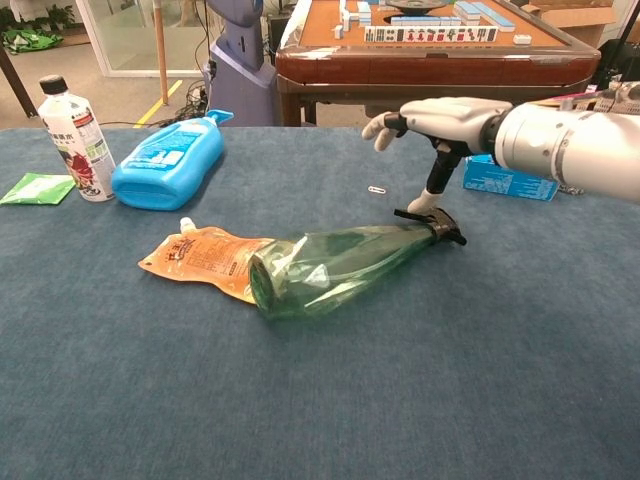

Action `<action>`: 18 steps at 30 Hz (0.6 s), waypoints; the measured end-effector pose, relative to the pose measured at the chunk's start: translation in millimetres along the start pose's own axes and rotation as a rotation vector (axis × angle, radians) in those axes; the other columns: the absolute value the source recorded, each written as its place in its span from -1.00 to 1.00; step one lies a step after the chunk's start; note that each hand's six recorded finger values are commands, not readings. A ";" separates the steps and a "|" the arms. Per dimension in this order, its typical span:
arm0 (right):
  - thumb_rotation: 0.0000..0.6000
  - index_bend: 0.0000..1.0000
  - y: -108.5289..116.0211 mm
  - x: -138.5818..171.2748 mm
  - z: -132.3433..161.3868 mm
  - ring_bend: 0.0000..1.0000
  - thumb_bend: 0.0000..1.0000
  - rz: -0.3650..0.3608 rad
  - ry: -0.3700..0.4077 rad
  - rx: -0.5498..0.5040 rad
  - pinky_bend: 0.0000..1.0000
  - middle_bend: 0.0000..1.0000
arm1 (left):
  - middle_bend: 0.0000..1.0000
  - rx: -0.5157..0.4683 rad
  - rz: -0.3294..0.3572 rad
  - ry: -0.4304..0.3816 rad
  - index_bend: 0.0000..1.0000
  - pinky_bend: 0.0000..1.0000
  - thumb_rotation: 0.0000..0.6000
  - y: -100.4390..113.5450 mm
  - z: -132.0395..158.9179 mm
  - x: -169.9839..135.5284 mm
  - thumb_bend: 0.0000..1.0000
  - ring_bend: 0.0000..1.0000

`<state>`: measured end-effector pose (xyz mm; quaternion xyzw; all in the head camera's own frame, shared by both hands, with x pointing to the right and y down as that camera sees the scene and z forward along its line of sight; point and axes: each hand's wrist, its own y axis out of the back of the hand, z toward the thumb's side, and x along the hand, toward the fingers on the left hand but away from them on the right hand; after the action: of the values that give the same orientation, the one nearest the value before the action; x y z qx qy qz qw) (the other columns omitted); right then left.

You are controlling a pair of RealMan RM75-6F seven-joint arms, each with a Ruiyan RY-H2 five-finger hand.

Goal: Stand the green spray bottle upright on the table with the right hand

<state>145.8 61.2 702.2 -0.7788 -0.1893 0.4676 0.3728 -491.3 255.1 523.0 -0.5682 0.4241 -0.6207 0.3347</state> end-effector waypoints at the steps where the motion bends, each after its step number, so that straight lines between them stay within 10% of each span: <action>1: 1.00 -0.72 3.0 5.0 7.0 -0.77 -1.00 0.001 0.025 -0.008 -0.84 -0.63 | -0.38 -0.001 0.001 -0.001 -0.30 -0.68 1.00 0.0 0.6 -0.3 -0.49 -0.42; 18: 1.00 -0.72 -11.3 39.5 115.9 -0.77 -0.93 0.118 0.362 -0.046 -0.84 -0.61 | -0.38 0.004 -0.006 -0.001 -0.30 -0.68 1.00 -1.2 1.7 -2.1 -0.49 -0.42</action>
<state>65.1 140.8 654.5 -0.8683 -0.0836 0.3364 0.3548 -489.2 257.2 523.2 -0.5690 0.4210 -0.6224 0.3340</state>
